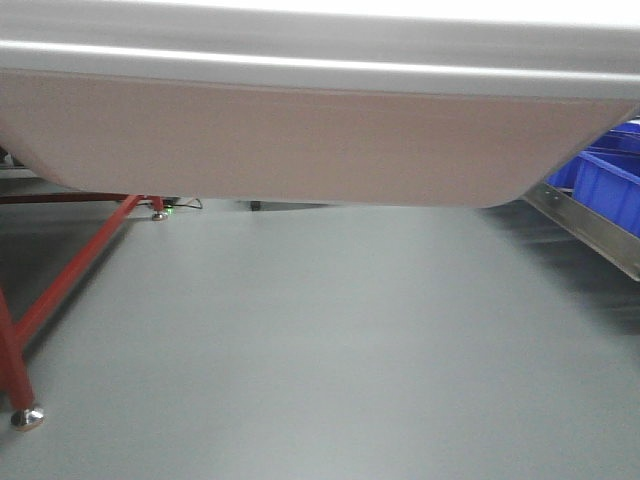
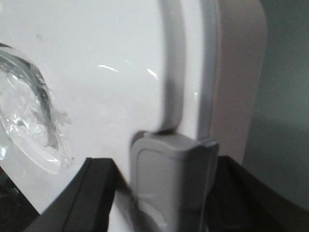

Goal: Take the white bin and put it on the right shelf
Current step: 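Keep holding the bin while the base drives toward the shelf rack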

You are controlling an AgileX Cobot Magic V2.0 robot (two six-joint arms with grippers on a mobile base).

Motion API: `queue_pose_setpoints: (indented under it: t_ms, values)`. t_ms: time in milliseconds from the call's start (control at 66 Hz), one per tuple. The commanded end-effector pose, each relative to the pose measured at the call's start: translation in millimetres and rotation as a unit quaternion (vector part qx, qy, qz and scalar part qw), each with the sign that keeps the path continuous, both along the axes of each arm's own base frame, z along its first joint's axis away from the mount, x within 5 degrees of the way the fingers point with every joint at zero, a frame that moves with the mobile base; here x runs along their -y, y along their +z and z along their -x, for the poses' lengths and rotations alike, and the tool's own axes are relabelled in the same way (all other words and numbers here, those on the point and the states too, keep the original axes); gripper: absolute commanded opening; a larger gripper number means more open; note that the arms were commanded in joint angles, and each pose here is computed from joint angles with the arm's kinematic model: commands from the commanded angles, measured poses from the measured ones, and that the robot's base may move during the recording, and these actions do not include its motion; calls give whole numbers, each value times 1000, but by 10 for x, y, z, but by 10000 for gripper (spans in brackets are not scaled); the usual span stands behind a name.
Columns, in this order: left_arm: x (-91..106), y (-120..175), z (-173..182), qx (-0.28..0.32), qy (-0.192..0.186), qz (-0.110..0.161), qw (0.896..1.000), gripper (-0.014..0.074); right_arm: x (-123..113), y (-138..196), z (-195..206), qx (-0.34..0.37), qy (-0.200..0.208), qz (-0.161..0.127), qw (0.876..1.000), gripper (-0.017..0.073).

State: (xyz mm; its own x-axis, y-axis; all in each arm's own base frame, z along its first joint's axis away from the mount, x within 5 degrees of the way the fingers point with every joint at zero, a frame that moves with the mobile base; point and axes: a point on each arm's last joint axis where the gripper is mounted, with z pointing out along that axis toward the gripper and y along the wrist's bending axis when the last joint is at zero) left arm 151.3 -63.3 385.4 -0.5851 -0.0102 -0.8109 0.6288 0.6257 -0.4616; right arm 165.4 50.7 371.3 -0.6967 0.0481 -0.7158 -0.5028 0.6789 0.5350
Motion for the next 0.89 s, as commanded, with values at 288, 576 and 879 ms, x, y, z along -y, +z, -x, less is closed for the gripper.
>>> queue_pose_setpoints:
  t_ms: [288,576,879]
  values:
    - [126,210,187,12,-83,71,994,197,-130,230,148,14,62,-82,995,294]
    - [126,210,187,12,-83,71,994,197,-130,230,148,14,62,-82,995,294]
    - [126,210,187,12,-83,71,994,197,-130,230,148,14,62,-82,995,294]
